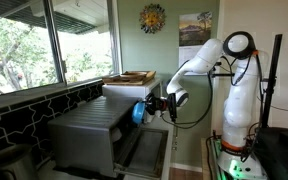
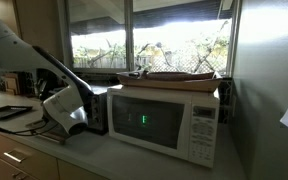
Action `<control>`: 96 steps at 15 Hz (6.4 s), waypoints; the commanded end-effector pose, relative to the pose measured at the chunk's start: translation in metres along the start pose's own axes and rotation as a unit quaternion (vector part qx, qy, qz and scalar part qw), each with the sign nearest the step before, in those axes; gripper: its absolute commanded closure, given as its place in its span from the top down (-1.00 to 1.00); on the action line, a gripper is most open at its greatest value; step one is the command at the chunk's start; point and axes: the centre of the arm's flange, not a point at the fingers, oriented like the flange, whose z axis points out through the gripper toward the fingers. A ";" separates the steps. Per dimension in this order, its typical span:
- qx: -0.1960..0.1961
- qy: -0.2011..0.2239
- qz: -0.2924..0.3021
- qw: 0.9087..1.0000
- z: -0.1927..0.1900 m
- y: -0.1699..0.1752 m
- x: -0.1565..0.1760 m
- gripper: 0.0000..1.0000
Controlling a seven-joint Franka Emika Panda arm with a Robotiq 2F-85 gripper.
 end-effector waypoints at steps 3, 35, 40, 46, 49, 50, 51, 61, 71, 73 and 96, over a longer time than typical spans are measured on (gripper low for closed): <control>0.008 -0.016 0.007 1.000 0.000 0.018 0.015 -0.98; 0.090 -0.077 -0.148 0.982 -0.006 0.064 0.064 -0.98; 0.068 -0.062 -0.140 0.986 -0.008 0.055 0.062 -0.98; 0.043 -0.041 -0.158 0.986 -0.009 0.045 0.061 -0.98; 0.024 -0.041 -0.170 0.984 -0.012 0.036 0.058 -0.98; 0.018 -0.042 -0.171 0.984 -0.013 0.033 0.057 -0.98; 0.012 -0.043 -0.171 0.984 -0.013 0.030 0.055 -0.98; -0.029 -0.129 -0.245 0.960 -0.015 0.017 0.056 -0.98; -0.002 -0.177 -0.282 0.943 -0.022 0.012 0.045 -0.98; 0.000 -0.178 -0.284 0.942 -0.024 0.012 0.045 -0.91; 0.021 -0.265 -0.372 0.889 -0.041 0.033 0.052 -0.98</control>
